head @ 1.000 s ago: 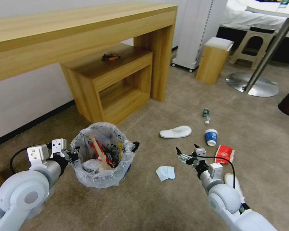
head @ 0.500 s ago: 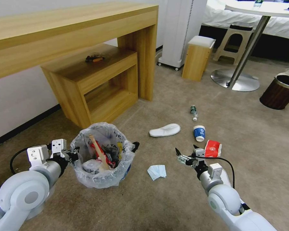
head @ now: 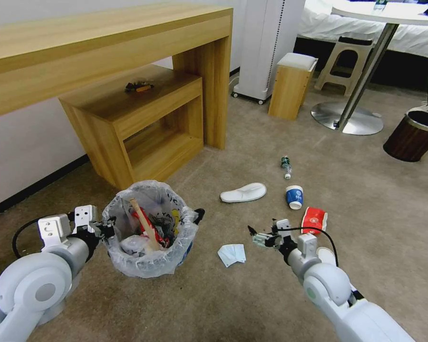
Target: Pick up the trash bin and place the garbage on the floor into it.
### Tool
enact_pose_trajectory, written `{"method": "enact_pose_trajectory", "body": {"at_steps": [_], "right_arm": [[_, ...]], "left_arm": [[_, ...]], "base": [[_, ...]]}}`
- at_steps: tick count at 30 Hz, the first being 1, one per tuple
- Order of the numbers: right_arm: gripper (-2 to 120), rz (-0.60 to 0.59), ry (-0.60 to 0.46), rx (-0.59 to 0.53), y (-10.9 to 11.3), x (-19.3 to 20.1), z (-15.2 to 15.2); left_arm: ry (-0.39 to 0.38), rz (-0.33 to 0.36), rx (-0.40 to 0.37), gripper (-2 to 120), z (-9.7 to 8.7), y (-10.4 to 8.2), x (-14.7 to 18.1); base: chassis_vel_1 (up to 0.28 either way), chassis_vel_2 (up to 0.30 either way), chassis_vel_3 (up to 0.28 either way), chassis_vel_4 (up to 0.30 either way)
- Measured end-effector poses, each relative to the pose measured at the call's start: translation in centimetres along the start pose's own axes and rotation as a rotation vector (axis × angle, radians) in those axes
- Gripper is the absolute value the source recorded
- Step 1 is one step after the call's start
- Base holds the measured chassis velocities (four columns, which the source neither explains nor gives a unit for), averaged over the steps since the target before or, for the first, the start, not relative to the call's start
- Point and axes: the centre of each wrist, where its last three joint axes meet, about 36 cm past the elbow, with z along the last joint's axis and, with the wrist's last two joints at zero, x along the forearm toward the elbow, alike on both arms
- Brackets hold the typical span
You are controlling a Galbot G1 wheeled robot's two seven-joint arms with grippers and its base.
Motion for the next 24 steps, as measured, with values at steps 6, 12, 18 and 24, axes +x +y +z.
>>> {"method": "enact_pose_trajectory", "body": {"at_steps": [6,12,18,24], "right_arm": [[100,-0.038,0.083,0.026,0.6,-3.5,1.1],[100,-0.084,0.178,0.041,0.6,-5.7,2.5],[100,-0.153,0.228,0.046,0.9,-7.8,3.6],[100,-0.156,0.258,0.09,2.0,-9.8,5.6]], "left_arm": [[0.0,-0.003,0.004,0,0.0,0.1,0.0],[0.001,-0.004,0.006,0,0.0,0.2,0.1],[0.005,0.004,0.015,0,0.1,0.1,-0.2],[0.01,0.012,0.022,0,0.3,0.1,-0.4]], "base": [[0.0,0.0,0.0,0.0],[0.0,0.0,0.0,0.0],[0.0,0.0,0.0,0.0],[0.0,0.0,0.0,0.0]]}}
